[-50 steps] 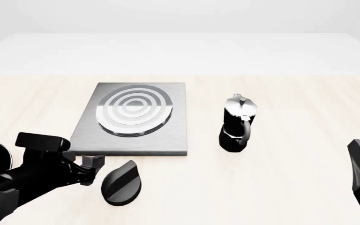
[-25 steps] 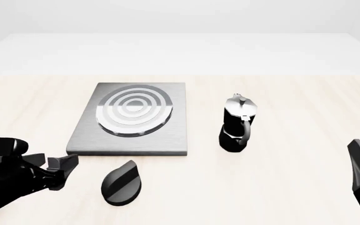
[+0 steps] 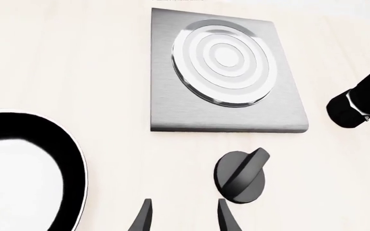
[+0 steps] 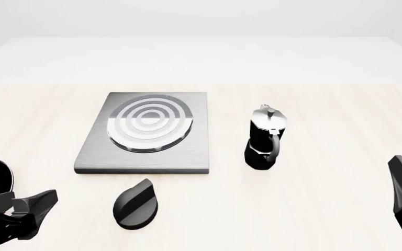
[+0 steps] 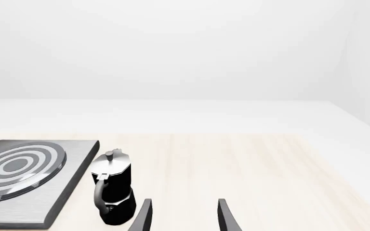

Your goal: Turn on the stove.

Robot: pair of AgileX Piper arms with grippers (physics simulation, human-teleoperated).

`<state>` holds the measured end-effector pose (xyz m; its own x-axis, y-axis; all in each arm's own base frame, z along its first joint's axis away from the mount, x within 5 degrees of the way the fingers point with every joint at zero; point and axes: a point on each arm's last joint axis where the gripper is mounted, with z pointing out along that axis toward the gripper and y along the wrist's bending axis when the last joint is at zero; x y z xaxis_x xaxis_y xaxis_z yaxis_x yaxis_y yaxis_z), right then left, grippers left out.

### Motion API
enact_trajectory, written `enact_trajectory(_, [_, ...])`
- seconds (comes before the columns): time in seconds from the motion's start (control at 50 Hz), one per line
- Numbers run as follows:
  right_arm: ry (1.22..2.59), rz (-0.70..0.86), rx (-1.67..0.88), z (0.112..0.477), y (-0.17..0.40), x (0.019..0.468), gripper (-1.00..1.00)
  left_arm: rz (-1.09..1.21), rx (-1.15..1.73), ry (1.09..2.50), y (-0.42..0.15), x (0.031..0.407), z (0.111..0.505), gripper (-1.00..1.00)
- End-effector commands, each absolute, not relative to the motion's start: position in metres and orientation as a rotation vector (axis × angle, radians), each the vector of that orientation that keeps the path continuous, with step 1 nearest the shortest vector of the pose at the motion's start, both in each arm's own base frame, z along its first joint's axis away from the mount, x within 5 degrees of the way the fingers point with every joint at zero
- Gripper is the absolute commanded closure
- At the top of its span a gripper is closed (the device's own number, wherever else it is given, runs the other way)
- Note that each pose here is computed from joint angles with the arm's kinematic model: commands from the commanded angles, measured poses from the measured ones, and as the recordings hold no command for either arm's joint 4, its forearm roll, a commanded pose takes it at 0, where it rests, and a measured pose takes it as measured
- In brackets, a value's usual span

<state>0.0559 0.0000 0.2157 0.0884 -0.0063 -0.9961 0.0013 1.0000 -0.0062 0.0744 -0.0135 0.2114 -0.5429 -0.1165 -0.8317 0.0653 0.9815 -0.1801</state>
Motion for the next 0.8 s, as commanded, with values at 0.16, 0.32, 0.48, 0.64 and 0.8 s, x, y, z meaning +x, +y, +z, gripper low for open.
enact_trajectory(0.16, [1.482,-0.006,-0.004,0.216,0.000,0.056,-1.00,-0.205,-0.101,2.112,-0.005,0.041,0.214,-1.00])
enact_trajectory(0.32, [1.482,-0.006,-0.004,0.216,0.000,0.056,-1.00,-0.209,-0.116,2.089,-0.003,0.029,0.220,-1.00])
enact_trajectory(0.48, [1.482,-0.006,-0.004,0.216,0.000,0.056,-1.00,-0.185,-0.123,2.083,-0.002,0.026,0.221,-1.00])
enact_trajectory(0.64, [1.482,-0.006,-0.004,0.216,0.000,0.056,-1.00,-0.166,-0.146,2.085,-0.002,0.026,0.221,-1.00])
enact_trajectory(0.8, [1.482,-0.006,-0.004,0.216,0.000,0.056,-1.00,-0.152,-0.160,2.088,-0.001,0.025,0.222,-1.00])
